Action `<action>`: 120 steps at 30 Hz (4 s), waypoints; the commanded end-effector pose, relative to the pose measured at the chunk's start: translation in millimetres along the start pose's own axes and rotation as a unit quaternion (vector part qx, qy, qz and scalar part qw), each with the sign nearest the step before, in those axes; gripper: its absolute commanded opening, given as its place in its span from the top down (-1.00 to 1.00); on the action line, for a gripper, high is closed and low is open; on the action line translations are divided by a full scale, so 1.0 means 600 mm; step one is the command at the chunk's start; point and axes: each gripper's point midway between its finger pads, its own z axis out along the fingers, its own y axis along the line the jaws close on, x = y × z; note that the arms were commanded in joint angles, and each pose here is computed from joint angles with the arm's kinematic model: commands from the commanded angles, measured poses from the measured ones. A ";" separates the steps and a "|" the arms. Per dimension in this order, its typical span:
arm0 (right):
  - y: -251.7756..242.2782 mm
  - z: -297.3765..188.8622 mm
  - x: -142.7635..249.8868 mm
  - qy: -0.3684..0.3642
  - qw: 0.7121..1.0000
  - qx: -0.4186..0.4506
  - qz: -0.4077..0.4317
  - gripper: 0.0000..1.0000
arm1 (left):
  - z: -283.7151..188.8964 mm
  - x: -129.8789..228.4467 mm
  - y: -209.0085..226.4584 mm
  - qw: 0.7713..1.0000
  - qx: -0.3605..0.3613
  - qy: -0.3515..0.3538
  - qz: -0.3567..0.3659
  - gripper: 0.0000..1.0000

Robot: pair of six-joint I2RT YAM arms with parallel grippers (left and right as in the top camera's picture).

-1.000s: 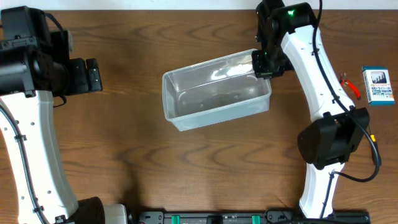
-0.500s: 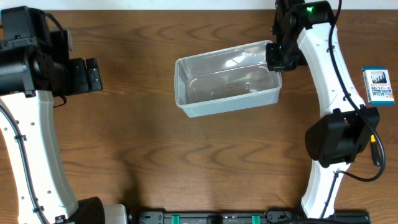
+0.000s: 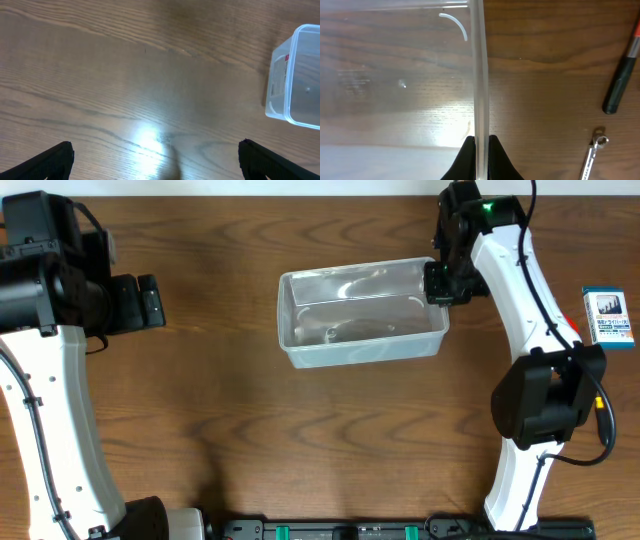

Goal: Pack container

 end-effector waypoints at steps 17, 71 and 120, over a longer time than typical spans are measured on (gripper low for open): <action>-0.071 0.008 -0.004 -0.009 1.000 0.016 -0.015 0.97 | -0.006 -0.005 0.001 1.000 0.000 -0.005 -0.006 -0.96; -0.049 0.017 0.020 0.019 1.000 0.001 0.012 0.81 | -0.006 -0.005 0.001 1.000 0.000 -0.005 -0.006 -0.96; -0.040 0.052 -0.023 -0.012 0.992 -0.035 -0.125 0.38 | -0.006 -0.001 0.001 1.000 0.000 -0.001 -0.006 -0.96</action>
